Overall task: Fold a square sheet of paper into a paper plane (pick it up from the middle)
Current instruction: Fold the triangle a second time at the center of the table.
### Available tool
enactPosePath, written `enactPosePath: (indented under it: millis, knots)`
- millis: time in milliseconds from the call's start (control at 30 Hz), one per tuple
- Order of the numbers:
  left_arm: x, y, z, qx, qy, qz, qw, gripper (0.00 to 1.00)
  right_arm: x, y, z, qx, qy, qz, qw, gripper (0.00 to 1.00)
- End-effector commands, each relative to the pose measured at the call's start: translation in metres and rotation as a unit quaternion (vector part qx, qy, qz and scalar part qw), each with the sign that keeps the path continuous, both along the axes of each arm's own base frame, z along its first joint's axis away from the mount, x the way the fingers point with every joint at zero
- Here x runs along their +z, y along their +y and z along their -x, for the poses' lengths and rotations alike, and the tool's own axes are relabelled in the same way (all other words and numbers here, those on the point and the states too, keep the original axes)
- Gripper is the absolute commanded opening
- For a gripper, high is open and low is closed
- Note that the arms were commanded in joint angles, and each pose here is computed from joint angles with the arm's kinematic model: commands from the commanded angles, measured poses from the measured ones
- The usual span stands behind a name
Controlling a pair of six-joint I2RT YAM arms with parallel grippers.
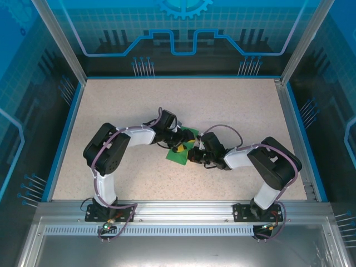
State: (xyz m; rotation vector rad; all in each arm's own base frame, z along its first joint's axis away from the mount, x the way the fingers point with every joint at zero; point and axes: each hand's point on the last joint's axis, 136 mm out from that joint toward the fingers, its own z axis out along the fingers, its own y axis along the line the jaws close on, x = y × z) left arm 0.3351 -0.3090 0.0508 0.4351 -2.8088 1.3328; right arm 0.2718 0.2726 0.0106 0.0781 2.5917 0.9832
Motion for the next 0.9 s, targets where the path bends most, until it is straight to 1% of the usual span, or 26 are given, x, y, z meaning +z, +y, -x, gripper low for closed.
enactPosePath:
  millis: [0, 167, 267, 333, 433, 600, 700, 767, 867]
  knots:
    - [0.033, 0.005, -0.008, -0.016, -0.028, 0.014, 0.999, 0.67, -0.060, -0.038, 0.038, 0.002, 0.077, 0.121, 0.990, 0.00]
    - [0.053, 0.010, -0.006, -0.045, -0.047, 0.001, 0.998, 0.67, -0.061, -0.036, 0.038, 0.004, 0.077, 0.117, 0.990, 0.00]
    - [0.050, 0.015, 0.005, -0.061, -0.040, -0.013, 0.997, 0.66, -0.059, -0.033, 0.037, 0.005, 0.076, 0.112, 0.991, 0.00]
    - [0.044, 0.020, 0.014, -0.068, -0.032, -0.021, 0.997, 0.62, -0.057, -0.032, 0.036, 0.007, 0.075, 0.111, 0.991, 0.00]
    - [0.030, 0.026, 0.026, -0.082, -0.020, -0.038, 0.996, 0.55, -0.056, -0.031, 0.036, 0.008, 0.074, 0.110, 0.991, 0.00]
    - [0.010, 0.028, 0.031, -0.101, -0.014, -0.053, 0.993, 0.40, -0.052, -0.030, 0.035, 0.011, 0.072, 0.110, 0.991, 0.00]
    - [0.003, 0.025, 0.027, -0.104, -0.017, -0.054, 0.993, 0.37, -0.050, -0.030, 0.035, 0.011, 0.071, 0.110, 0.991, 0.00]
    - [-0.003, 0.024, 0.026, -0.107, -0.017, -0.056, 0.992, 0.34, -0.049, -0.030, 0.034, 0.011, 0.071, 0.110, 0.991, 0.00]
    - [-0.011, 0.027, 0.025, -0.114, -0.016, -0.073, 0.991, 0.32, -0.049, -0.030, 0.034, 0.010, 0.070, 0.110, 0.991, 0.00]
